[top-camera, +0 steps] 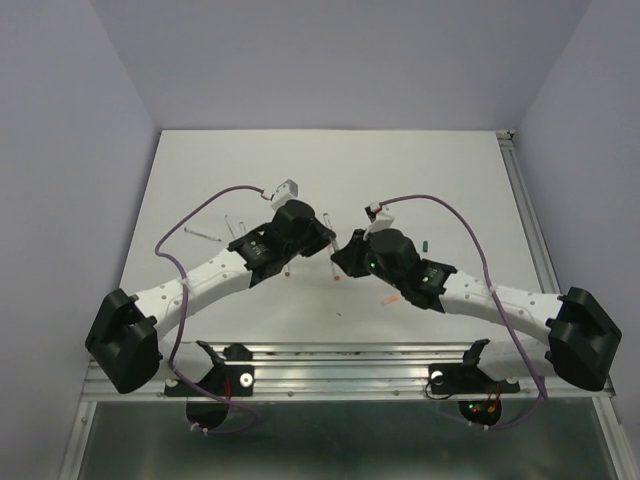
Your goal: Open the pen caps
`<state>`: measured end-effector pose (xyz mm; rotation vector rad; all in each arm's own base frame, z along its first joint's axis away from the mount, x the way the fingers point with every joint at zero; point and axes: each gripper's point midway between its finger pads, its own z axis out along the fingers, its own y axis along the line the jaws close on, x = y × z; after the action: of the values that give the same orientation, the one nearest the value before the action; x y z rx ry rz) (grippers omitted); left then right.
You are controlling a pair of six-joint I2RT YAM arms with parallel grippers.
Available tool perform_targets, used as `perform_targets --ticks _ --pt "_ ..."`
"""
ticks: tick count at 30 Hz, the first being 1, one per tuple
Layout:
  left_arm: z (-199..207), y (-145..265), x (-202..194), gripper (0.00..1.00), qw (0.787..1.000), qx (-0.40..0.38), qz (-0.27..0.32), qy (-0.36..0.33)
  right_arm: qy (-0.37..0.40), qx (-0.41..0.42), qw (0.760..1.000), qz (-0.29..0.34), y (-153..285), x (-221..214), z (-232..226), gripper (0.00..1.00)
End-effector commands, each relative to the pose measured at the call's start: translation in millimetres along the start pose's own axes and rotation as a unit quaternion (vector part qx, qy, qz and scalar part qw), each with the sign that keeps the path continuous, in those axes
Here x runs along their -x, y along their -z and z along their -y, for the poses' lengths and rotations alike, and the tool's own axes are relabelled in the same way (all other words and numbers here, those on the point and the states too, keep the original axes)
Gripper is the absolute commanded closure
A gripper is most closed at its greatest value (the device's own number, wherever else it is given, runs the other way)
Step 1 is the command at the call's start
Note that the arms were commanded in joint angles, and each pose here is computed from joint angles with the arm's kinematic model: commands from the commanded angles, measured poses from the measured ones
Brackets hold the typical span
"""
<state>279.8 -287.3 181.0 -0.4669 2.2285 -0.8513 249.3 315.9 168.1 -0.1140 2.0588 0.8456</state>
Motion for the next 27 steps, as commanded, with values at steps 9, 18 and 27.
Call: perform_targets --ticks 9,18,27 --pt "-24 -34 60 1.0 0.997 0.025 0.066 0.007 -0.06 0.091 0.993 -0.038 36 -21 -21 0.99" --pt "-59 -56 102 1.0 0.991 0.083 0.105 0.029 -0.104 0.165 0.974 -0.112 67 -66 -28 0.99" --pt "-78 -42 110 1.0 0.988 0.113 0.105 -0.002 -0.092 0.006 0.991 -0.097 63 -66 28 0.99"
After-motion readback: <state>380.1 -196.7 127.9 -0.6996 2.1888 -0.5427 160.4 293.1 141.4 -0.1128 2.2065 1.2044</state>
